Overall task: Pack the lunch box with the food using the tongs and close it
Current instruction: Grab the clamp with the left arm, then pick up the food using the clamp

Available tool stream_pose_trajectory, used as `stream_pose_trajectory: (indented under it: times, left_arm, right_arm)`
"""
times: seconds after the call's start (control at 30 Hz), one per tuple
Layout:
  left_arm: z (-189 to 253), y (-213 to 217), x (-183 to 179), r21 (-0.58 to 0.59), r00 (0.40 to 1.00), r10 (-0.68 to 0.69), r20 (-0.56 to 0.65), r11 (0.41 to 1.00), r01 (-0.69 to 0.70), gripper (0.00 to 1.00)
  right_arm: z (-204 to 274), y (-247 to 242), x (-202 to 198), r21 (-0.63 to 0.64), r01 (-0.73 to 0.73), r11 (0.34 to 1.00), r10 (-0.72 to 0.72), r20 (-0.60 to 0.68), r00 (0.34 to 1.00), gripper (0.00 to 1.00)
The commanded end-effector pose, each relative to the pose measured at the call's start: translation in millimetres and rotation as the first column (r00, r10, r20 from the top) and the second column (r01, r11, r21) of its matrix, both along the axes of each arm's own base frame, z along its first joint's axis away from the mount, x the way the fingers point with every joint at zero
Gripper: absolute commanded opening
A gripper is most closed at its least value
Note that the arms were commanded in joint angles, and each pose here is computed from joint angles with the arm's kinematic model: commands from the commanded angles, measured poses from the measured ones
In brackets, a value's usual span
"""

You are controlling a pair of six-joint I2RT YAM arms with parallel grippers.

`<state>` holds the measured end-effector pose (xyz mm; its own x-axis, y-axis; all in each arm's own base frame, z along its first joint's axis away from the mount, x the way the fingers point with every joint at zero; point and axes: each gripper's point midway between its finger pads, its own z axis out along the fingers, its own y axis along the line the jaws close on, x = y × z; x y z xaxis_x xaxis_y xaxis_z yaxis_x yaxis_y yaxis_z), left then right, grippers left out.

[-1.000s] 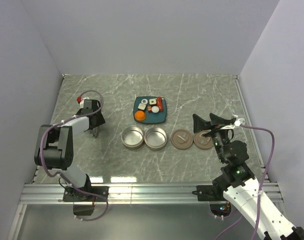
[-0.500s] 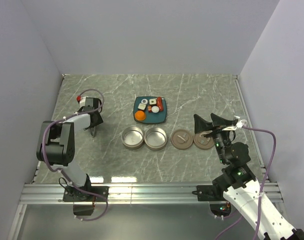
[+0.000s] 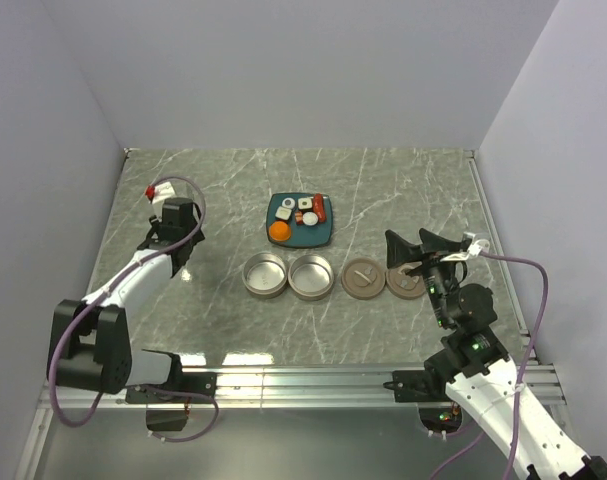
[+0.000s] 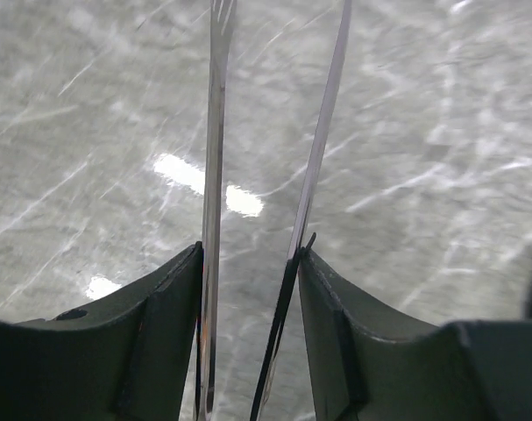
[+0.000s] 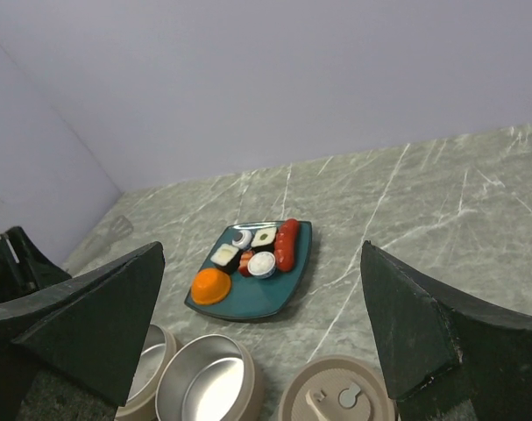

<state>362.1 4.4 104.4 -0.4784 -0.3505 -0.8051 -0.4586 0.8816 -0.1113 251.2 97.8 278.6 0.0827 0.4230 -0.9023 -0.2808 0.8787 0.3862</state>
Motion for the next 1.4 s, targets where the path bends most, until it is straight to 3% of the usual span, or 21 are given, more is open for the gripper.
stream_pose_trajectory:
  times: [0.0, 0.23, 0.43, 0.7, 0.87, 1.07, 1.37]
  left_arm:
    - [20.6, -12.1, 5.4, 0.009, 0.995, -0.049, 0.081, 0.999, 0.048, 0.53]
    - [35.6, -42.0, 5.3, 0.009, 0.981, -0.152, 0.118, 0.988, 0.152, 0.52]
    - [58.6, -85.5, 2.3, -0.009, 0.927, -0.322, 0.192, 0.944, 0.329, 0.52]
    - [88.8, -146.8, -18.3, -0.033, 0.774, -0.557, 0.301, 0.805, 0.592, 0.52]
    - [84.0, -168.1, -27.9, -0.046, 0.732, -0.620, 0.283, 0.754, 0.656, 0.52]
    - [66.0, -177.3, -40.0, -0.061, 0.750, -0.625, 0.217, 0.758, 0.650, 0.52]
    - [48.7, -176.4, -61.3, -0.011, 0.808, -0.576, 0.124, 0.813, 0.582, 0.51]
  right_arm:
    - [0.3, -1.4, 3.1, -0.014, 0.014, 1.000, -0.014, 0.004, 1.000, 1.00]
    - [-4.5, 0.1, 8.8, -0.024, 0.022, 0.999, -0.022, -0.018, 1.000, 1.00]
    - [-7.6, -0.7, 14.5, -0.031, 0.039, 0.999, -0.041, -0.034, 0.999, 1.00]
    - [-12.1, -2.0, 22.6, -0.048, 0.066, 0.997, -0.069, -0.064, 0.996, 1.00]
    - [-14.1, -4.2, 23.8, -0.052, 0.080, 0.995, -0.084, -0.077, 0.993, 0.99]
    - [-16.5, -6.0, 22.1, -0.050, 0.084, 0.995, -0.088, -0.082, 0.993, 0.99]
    - [-17.3, -4.0, 16.4, -0.040, 0.061, 0.997, -0.064, -0.075, 0.995, 0.99]
